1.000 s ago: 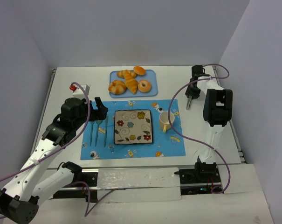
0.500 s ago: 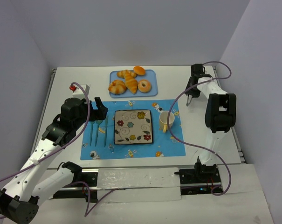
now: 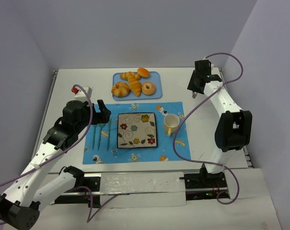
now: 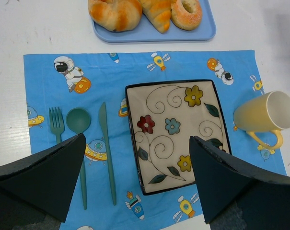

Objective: Place the bread

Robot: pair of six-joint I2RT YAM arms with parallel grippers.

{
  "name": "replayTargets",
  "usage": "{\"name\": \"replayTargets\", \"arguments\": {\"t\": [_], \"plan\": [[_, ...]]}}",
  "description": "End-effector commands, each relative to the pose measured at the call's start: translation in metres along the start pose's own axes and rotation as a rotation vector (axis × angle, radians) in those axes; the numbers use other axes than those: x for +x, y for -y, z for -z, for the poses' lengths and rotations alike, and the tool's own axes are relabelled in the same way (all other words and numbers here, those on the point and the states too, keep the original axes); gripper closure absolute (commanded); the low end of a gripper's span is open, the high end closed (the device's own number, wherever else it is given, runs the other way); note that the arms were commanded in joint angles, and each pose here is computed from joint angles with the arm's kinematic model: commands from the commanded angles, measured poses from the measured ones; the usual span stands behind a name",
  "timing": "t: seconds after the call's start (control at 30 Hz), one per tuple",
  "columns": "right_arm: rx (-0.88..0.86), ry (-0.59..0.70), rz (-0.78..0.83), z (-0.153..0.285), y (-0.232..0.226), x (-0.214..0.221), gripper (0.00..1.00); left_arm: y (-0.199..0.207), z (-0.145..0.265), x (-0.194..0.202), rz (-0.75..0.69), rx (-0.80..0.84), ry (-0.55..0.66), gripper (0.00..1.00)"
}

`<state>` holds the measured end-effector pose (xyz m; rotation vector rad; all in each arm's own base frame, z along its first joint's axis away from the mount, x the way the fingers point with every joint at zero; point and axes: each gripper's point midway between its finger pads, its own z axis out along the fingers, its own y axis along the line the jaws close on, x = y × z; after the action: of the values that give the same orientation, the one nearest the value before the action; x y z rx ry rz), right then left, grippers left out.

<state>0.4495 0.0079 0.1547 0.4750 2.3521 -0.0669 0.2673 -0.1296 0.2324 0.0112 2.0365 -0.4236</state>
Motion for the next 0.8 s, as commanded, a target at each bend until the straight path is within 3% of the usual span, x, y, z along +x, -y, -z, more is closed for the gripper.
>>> {"name": "replayTargets", "arguments": {"t": [0.0, 0.3, 0.77], "plan": [[-0.035, 0.082, 0.014, 0.037, -0.013, -0.015, 0.50, 0.001, 0.002, -0.010, 0.005, 0.005, 0.042, 0.01], [-0.248, 0.133, 0.100, 0.102, -0.076, -0.004, 0.49, 0.000, 0.003, -0.010, 0.007, 0.000, 0.044, 0.01], [-0.429, 0.088, 0.241, 0.124, -0.161, 0.037, 0.47, -0.001, 0.002, -0.010, 0.006, -0.004, 0.042, 0.01]]}}
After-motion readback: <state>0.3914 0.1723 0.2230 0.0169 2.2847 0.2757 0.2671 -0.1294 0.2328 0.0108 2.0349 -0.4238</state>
